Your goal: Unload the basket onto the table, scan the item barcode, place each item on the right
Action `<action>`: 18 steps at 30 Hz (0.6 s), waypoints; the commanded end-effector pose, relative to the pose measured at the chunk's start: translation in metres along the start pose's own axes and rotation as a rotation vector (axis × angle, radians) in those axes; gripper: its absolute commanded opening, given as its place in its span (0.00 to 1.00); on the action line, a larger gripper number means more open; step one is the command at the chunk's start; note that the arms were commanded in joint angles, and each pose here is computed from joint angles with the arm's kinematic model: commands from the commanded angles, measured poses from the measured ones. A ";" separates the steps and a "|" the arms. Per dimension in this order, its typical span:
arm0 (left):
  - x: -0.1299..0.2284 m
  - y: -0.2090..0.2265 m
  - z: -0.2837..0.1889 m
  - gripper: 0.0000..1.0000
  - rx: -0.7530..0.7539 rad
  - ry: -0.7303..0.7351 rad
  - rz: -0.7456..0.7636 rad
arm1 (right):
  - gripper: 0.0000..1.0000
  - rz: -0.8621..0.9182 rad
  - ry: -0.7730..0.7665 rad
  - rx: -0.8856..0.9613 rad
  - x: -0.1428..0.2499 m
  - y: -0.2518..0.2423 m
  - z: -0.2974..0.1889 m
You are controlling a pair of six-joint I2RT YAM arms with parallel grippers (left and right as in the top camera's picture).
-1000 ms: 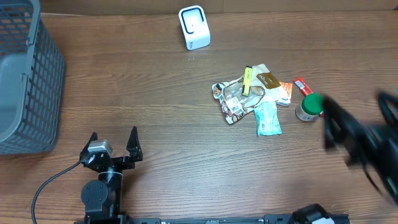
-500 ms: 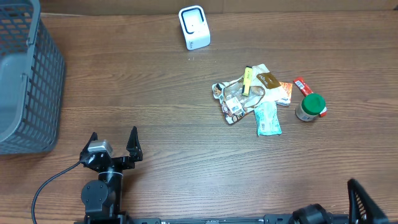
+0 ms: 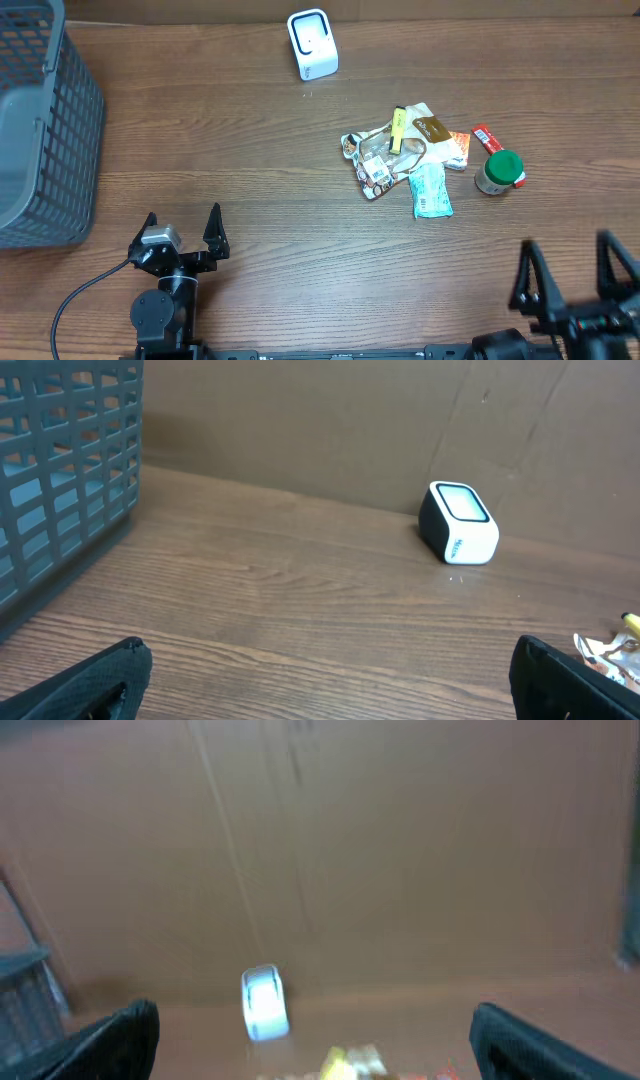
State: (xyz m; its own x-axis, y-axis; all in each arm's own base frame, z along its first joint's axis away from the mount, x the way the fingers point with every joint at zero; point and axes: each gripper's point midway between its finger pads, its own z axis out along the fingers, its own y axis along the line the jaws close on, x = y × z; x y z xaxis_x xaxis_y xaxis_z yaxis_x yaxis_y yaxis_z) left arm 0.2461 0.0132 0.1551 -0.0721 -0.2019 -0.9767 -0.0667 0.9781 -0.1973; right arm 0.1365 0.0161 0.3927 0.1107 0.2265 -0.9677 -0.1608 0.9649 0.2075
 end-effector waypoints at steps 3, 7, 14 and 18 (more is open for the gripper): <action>-0.001 0.000 0.000 1.00 0.005 -0.006 0.022 | 1.00 -0.005 -0.200 -0.140 0.011 0.017 0.022; -0.001 0.000 0.000 1.00 0.005 -0.006 0.022 | 1.00 -0.016 -0.336 -0.200 0.023 0.020 0.036; -0.001 0.000 0.000 1.00 0.005 -0.006 0.022 | 1.00 0.038 -0.222 -0.191 0.107 0.005 0.065; -0.001 0.000 0.000 1.00 0.005 -0.006 0.022 | 1.00 0.044 -0.140 -0.173 0.147 -0.003 0.073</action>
State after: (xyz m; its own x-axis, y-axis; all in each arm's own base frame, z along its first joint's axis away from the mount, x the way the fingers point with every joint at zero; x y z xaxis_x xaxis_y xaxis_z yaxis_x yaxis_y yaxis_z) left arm 0.2461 0.0132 0.1553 -0.0714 -0.2019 -0.9768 -0.0665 0.9781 -0.1973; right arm 0.2208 0.0547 0.2771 0.2637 0.2814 -0.9226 -0.3281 0.9256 0.1886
